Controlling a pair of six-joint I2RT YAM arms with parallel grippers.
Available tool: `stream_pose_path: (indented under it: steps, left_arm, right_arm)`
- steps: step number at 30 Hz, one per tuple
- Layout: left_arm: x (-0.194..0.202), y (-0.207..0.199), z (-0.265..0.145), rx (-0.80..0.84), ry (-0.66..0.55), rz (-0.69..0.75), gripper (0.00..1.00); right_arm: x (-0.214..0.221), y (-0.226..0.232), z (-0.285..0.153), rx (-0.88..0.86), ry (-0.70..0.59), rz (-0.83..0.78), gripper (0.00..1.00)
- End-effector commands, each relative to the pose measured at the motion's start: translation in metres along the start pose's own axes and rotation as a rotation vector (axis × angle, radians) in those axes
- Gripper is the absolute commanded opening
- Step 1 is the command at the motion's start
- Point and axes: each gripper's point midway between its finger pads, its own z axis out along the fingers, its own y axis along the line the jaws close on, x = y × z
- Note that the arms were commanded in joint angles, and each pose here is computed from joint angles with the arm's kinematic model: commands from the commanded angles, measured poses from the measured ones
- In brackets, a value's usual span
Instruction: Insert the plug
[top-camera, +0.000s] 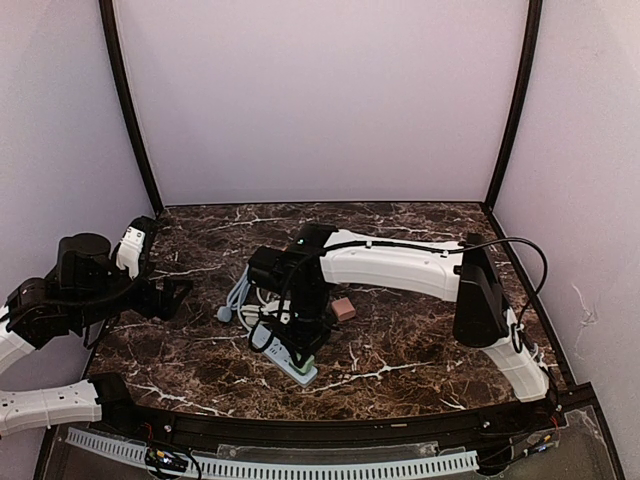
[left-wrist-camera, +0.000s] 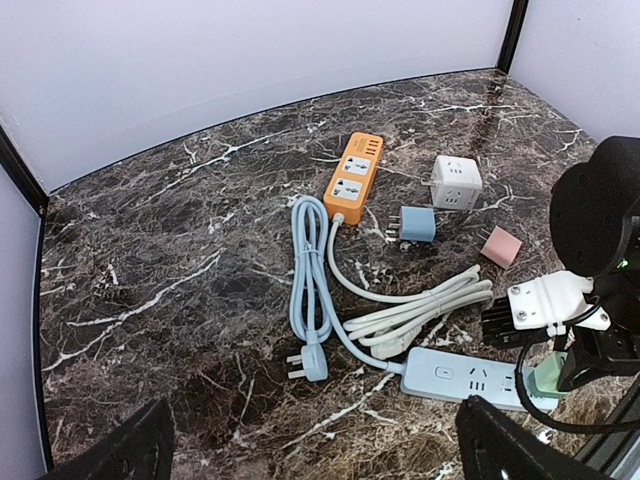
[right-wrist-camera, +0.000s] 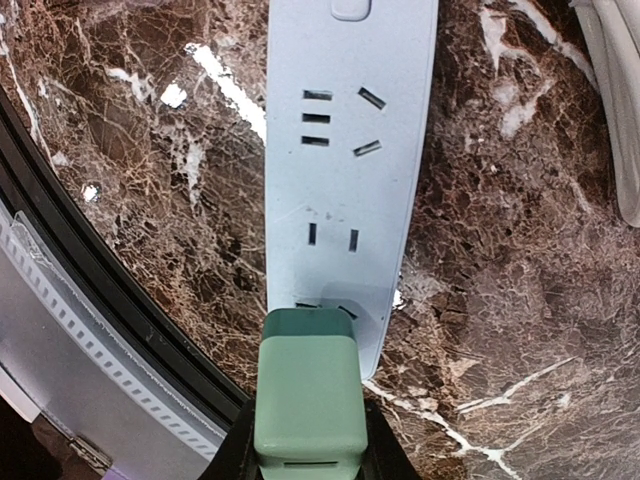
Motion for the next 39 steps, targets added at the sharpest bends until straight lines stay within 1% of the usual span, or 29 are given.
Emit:
stream_pose_path:
  steps: [1,8,15,19,28,39]
  left_arm:
    - [0.002,0.002,0.001,-0.008,-0.001,0.007,0.99]
    - [0.002,0.002,0.001,-0.009,-0.002,0.006,0.99]
    - [0.003,0.001,0.002,-0.003,0.003,0.010,0.99]
    - [0.004,0.001,0.002,-0.004,0.003,0.010,0.99]
    - [0.004,0.002,0.002,-0.010,0.003,0.009,0.99]
    - [0.003,0.003,0.001,-0.012,-0.001,0.007,0.99]
  right_arm:
    - [0.007,-0.005,0.018,0.040,0.046,0.019,0.00]
    - [0.024,-0.020,0.020,0.114,0.073,0.108,0.00]
    - [0.017,-0.020,0.024,0.120,0.059,0.173,0.00]
    - [0.025,-0.027,0.030,0.152,0.086,0.188,0.00]
    - [0.040,-0.041,0.025,0.187,0.106,0.201,0.00]
    - [0.022,-0.022,0.040,0.139,0.100,0.204,0.00]
